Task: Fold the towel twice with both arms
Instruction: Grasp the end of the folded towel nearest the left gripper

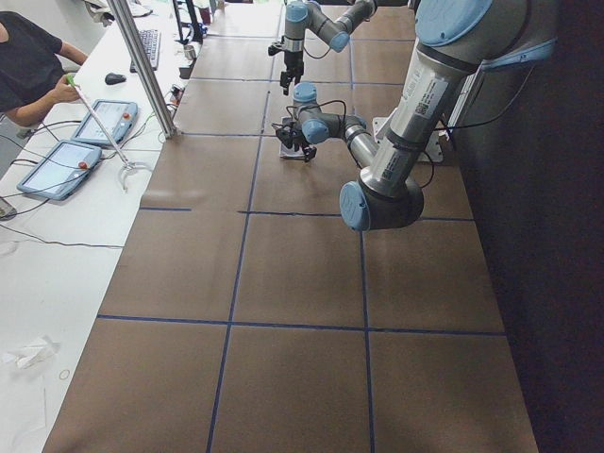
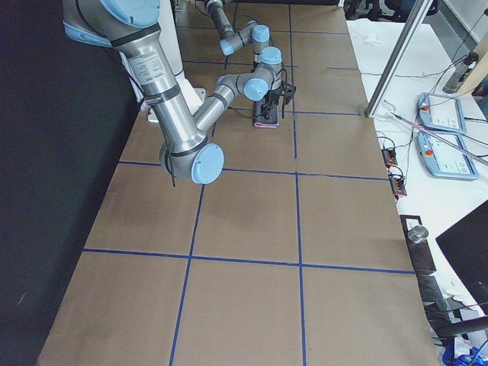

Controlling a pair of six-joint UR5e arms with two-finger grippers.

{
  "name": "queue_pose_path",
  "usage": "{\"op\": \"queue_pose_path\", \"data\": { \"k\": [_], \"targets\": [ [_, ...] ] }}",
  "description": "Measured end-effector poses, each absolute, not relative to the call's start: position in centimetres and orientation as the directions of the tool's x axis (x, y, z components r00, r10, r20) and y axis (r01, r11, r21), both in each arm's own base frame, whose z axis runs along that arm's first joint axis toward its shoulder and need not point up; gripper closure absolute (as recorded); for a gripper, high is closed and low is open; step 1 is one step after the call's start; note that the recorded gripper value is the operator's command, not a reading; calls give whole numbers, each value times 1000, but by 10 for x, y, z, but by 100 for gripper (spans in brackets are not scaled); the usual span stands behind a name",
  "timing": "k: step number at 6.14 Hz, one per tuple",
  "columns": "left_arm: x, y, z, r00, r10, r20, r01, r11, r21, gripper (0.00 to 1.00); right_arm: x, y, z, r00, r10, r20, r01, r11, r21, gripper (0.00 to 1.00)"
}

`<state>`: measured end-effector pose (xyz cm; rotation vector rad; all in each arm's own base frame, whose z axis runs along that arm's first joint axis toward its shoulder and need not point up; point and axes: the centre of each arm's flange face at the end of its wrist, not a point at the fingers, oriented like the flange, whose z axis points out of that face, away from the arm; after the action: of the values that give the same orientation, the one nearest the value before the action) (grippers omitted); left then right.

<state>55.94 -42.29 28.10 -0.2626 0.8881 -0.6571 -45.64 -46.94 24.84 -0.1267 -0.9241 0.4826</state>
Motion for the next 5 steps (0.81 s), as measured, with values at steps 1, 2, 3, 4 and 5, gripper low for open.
{"op": "queue_pose_path", "data": {
  "k": [1, 2, 3, 4, 5],
  "targets": [
    [562, -418, 282, 458, -626, -631, 415, 778, -471, 86, -455, -469, 248, 504, 452, 736, -346, 887, -308, 0],
    [563, -416, 282, 460, -625, -631, 412, 780, -472, 99, -455, -469, 247, 503, 451, 737, -346, 887, -307, 0],
    [563, -416, 282, 460, -624, -632, 411, 780, -472, 100, -454, -468, 248, 504, 452, 736, -346, 886, -308, 0],
    [560, -414, 277, 454, -621, -639, 407, 783, -471, 100, -455, -468, 249, 505, 452, 735, -346, 886, -308, 0],
    [555, -411, 267, 449, -617, -646, 401, 785, -472, 100, -455, -468, 250, 506, 453, 734, -346, 886, -308, 0]
  ]
}}
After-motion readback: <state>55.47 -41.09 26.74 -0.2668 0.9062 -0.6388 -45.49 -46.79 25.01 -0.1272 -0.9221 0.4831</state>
